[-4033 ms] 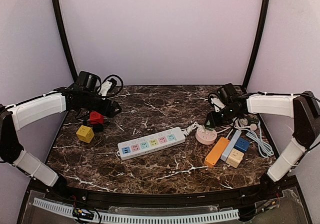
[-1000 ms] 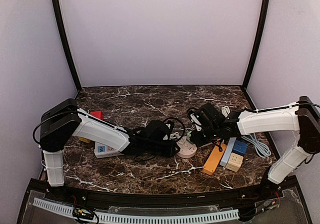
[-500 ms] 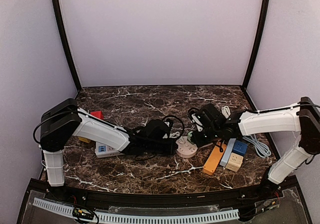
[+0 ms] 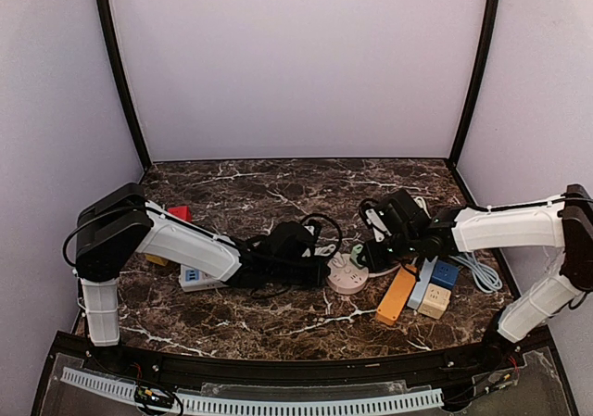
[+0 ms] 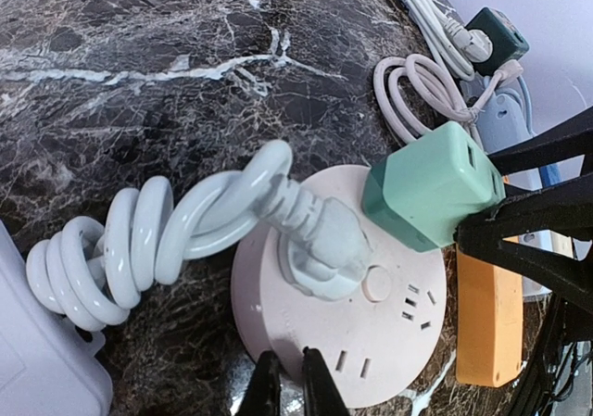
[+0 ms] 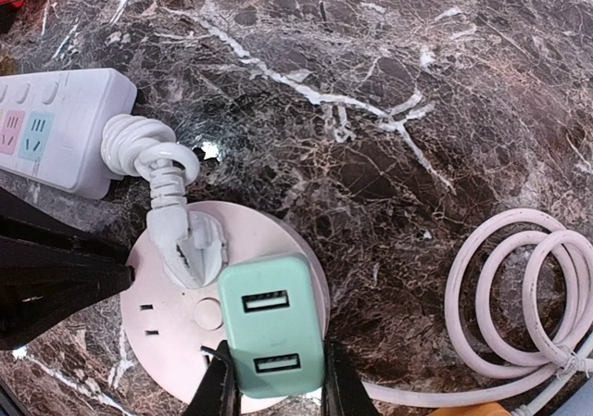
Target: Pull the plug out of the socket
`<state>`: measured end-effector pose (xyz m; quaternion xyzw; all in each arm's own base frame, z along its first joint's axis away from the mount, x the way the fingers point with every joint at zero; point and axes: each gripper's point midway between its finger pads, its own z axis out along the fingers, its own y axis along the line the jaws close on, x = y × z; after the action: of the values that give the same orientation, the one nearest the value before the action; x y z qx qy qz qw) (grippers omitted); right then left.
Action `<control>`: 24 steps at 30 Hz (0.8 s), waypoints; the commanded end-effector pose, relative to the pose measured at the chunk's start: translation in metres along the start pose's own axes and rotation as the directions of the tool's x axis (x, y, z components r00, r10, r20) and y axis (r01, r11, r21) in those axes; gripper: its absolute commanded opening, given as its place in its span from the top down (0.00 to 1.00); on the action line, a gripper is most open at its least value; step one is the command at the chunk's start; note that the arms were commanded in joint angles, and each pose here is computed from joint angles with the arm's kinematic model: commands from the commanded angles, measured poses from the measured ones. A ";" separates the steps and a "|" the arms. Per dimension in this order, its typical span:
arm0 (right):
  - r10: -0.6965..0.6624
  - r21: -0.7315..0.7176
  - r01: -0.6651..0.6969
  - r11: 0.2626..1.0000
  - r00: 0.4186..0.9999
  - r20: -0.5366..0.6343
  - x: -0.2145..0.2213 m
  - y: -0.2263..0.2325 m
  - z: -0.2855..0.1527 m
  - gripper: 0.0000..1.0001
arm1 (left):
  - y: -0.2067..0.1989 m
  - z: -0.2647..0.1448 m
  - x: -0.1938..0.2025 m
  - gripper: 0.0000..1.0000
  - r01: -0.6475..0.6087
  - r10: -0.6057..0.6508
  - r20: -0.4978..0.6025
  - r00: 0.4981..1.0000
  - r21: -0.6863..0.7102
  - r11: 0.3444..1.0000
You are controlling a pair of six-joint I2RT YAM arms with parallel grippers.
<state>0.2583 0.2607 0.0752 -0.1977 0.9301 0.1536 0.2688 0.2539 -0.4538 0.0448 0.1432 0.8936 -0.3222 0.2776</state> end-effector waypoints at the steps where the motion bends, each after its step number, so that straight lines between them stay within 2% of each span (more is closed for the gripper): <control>1: 0.041 -0.231 -0.025 0.973 0.997 0.066 -0.021 0.047 -0.015 1.00 | 0.039 0.013 0.051 0.94 -0.031 0.015 -0.148 0.989 -0.106 0.994; 13: -0.021 -0.174 0.033 0.984 0.997 0.072 -0.016 0.059 -0.013 1.00 | 0.038 0.016 0.052 0.97 -0.043 0.026 -0.154 0.988 -0.109 0.993; 24: -0.142 -0.033 0.143 0.989 0.989 0.035 -0.007 0.074 0.000 1.00 | 0.034 0.019 0.050 0.98 -0.047 0.031 -0.151 0.988 -0.100 0.994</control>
<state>0.2523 0.2670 0.0763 -0.2217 0.9275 0.0726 0.2922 0.2572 -0.4542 0.0452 0.1413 0.8941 -0.3168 0.2835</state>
